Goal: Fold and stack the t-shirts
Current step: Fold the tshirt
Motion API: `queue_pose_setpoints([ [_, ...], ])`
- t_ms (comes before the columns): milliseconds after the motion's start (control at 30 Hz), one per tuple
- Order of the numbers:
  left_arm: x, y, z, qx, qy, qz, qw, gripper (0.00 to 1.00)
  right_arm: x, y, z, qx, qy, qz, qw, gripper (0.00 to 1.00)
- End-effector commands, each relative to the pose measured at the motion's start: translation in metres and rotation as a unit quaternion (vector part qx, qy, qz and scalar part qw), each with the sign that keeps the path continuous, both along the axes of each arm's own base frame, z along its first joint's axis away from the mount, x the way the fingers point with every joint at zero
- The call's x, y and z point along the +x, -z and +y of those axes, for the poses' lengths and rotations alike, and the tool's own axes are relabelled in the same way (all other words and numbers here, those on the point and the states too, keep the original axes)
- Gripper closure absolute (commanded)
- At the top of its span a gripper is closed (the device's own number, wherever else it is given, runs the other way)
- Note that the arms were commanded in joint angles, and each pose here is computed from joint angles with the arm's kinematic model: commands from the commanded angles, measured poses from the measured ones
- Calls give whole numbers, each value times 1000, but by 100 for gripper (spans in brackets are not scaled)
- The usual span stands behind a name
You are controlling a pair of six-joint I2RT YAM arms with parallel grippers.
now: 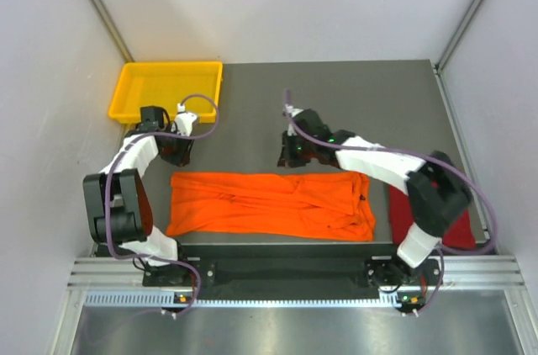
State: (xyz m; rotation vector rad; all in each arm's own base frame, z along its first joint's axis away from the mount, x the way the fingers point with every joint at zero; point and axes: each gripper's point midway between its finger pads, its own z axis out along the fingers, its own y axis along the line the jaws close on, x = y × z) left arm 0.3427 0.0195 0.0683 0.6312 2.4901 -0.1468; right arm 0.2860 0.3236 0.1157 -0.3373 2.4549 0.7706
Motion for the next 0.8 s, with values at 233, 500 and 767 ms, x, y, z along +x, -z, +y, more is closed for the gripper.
queue_pose_setpoints([
  [233,-43,13,6,29,5,20,999,61,-43,50,83,-2,-125,36,991,100],
  [500,-83,35,12,48,28,60,997,60,-75,66,65,-1,-120,59,991,100],
  [767,-77,14,21,57,11,34,998,56,-74,64,64,-13,-108,52,993,100],
])
